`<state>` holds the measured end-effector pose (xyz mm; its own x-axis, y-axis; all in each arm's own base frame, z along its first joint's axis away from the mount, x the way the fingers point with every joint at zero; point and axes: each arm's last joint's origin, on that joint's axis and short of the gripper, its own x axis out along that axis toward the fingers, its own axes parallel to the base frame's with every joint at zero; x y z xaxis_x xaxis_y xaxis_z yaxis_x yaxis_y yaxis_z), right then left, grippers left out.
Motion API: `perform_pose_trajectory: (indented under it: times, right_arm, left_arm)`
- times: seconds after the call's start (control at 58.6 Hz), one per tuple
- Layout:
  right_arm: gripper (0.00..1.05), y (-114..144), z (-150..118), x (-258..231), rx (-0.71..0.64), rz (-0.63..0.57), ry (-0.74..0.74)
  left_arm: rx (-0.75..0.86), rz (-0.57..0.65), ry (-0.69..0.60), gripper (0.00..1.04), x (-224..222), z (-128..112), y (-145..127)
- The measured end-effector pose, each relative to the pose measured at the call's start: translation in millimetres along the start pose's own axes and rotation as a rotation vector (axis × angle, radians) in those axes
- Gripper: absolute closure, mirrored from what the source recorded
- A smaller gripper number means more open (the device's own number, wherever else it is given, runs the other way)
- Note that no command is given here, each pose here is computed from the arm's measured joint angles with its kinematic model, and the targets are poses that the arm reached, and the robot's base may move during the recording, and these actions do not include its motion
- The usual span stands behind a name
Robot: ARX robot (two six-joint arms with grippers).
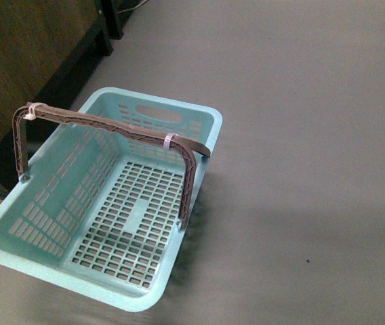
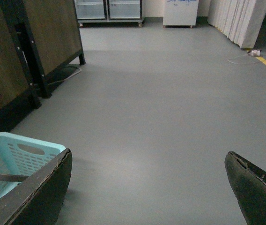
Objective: Pick lemon and mango into basket
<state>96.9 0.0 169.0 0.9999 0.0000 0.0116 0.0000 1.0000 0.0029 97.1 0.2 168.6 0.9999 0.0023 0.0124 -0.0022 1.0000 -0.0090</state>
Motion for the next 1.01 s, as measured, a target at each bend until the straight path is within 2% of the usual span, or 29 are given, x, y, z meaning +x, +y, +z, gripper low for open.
perform_pose_trajectory:
  times: [0.444, 0.495, 0.529, 0.615, 0.683, 0.803, 0.82, 0.871, 0.922, 1.008]
  right_arm:
    - [0.09, 0.0, 0.0, 0.0, 0.000, 0.000, 0.000]
    - [0.09, 0.0, 0.0, 0.0, 0.000, 0.000, 0.000]
    - [0.09, 0.0, 0.0, 0.0, 0.000, 0.000, 0.000]
    - [0.09, 0.0, 0.0, 0.0, 0.000, 0.000, 0.000]
    - [0.09, 0.0, 0.0, 0.0, 0.000, 0.000, 0.000]
    - [0.09, 0.0, 0.0, 0.0, 0.000, 0.000, 0.000]
    - [0.09, 0.0, 0.0, 0.0, 0.000, 0.000, 0.000]
    - [0.09, 0.0, 0.0, 0.0, 0.000, 0.000, 0.000]
    - [0.09, 0.0, 0.0, 0.0, 0.000, 0.000, 0.000]
    - [0.09, 0.0, 0.0, 0.0, 0.000, 0.000, 0.000]
  left_arm:
    - [0.000, 0.000, 0.000, 0.07, 0.0, 0.0, 0.0]
    - [-0.027, -0.007, 0.079, 0.07, 0.3, -0.8, -0.4]
    - [-0.086, -0.014, 0.248, 0.07, 0.8, 0.3, -1.8]
    - [-0.232, -0.030, 0.504, 0.07, 6.3, 3.8, -5.8]
    - [-0.361, -0.050, 0.562, 0.07, 14.8, 8.7, -7.7]
    - [-0.619, -0.057, 0.586, 0.07, 36.3, 15.2, -7.5]
    - [-0.695, -0.038, 0.597, 0.07, 43.2, 12.9, -7.1]
    - [-0.767, -0.010, 0.611, 0.07, 52.5, 8.5, -6.6]
    - [-0.911, 0.050, 0.636, 0.07, 72.9, -1.6, -6.6]
    - [-0.998, 0.099, 0.643, 0.07, 95.2, -9.8, -8.8]
